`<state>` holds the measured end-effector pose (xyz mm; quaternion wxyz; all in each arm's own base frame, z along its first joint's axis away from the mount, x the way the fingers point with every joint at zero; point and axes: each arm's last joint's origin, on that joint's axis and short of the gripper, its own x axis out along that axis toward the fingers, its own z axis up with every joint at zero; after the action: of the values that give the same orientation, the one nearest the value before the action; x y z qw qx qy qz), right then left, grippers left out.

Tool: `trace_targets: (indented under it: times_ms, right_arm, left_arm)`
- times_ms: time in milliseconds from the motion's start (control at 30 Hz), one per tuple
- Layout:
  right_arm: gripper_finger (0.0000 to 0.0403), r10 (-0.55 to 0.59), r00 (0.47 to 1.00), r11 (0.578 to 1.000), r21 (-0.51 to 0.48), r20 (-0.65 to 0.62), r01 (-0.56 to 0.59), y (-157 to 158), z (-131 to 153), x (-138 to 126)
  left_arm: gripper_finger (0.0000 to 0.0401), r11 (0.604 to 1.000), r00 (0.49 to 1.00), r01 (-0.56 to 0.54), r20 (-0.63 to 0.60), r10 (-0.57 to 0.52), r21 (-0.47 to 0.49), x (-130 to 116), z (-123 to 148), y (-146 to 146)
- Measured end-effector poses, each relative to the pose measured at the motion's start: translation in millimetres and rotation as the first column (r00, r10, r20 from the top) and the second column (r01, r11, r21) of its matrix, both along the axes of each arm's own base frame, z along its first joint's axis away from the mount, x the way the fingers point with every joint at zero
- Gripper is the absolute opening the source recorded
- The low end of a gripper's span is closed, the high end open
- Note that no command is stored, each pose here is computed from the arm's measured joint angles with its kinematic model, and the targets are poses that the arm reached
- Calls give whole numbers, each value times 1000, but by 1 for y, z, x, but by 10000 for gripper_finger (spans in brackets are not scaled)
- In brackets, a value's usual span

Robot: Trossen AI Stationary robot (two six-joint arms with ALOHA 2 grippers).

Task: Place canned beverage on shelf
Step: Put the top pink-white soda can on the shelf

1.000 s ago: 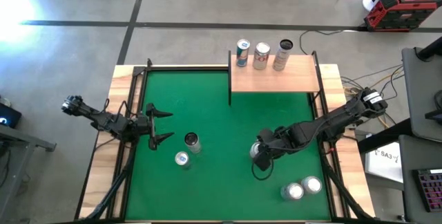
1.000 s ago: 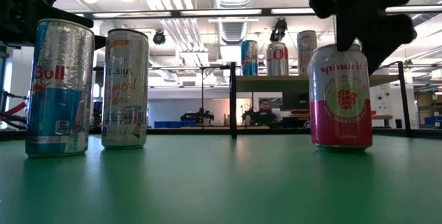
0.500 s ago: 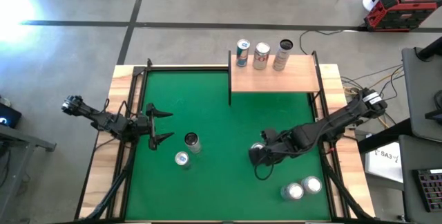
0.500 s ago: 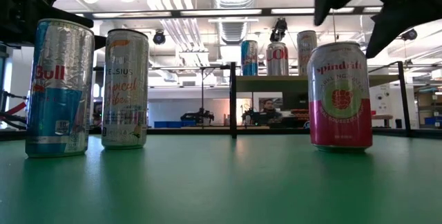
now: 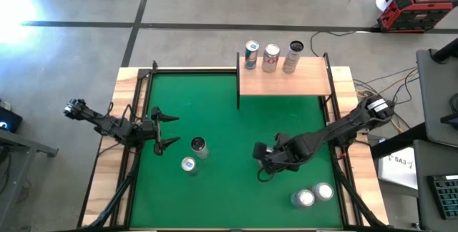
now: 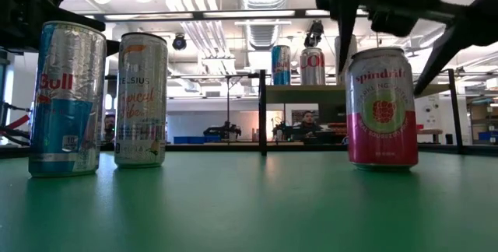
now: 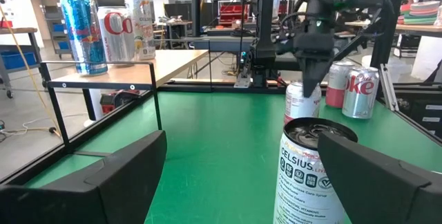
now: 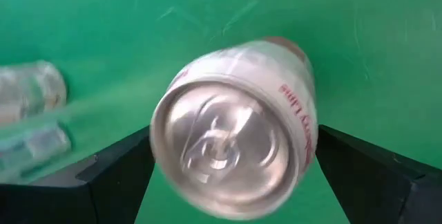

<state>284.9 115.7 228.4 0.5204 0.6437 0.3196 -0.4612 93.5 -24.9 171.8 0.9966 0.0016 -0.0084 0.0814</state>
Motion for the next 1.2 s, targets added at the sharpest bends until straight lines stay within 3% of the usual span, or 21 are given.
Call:
trace_targets:
  times_ms: [200, 400, 767, 1033, 1200]
  right_arm:
    - [370, -143, 989, 989, 39, -32, 144, -4, -11, 9]
    - [367, -147, 988, 987, 54, -45, 149, -2, -9, 19]
    - [310, -107, 986, 994, 0, -130, 108, 1, 1, 25]
    - [306, 118, 981, 989, -68, -157, -130, 1, 8, 27]
    - [305, 328, 926, 928, -117, -187, -353, 0, 12, 25]
  left_arm:
    - [361, 1000, 1000, 0, 0, 0, 0, 0, 0, 0]
    - [361, 1000, 1000, 0, 0, 0, 0, 0, 0, 0]
    - [361, 1000, 1000, 0, -1, 0, 0, 0, 0, 0]
    - [361, 1000, 1000, 0, -1, 0, 0, 0, 0, 0]
    - [361, 1000, 1000, 0, -2, 0, 1, 0, 0, 0]
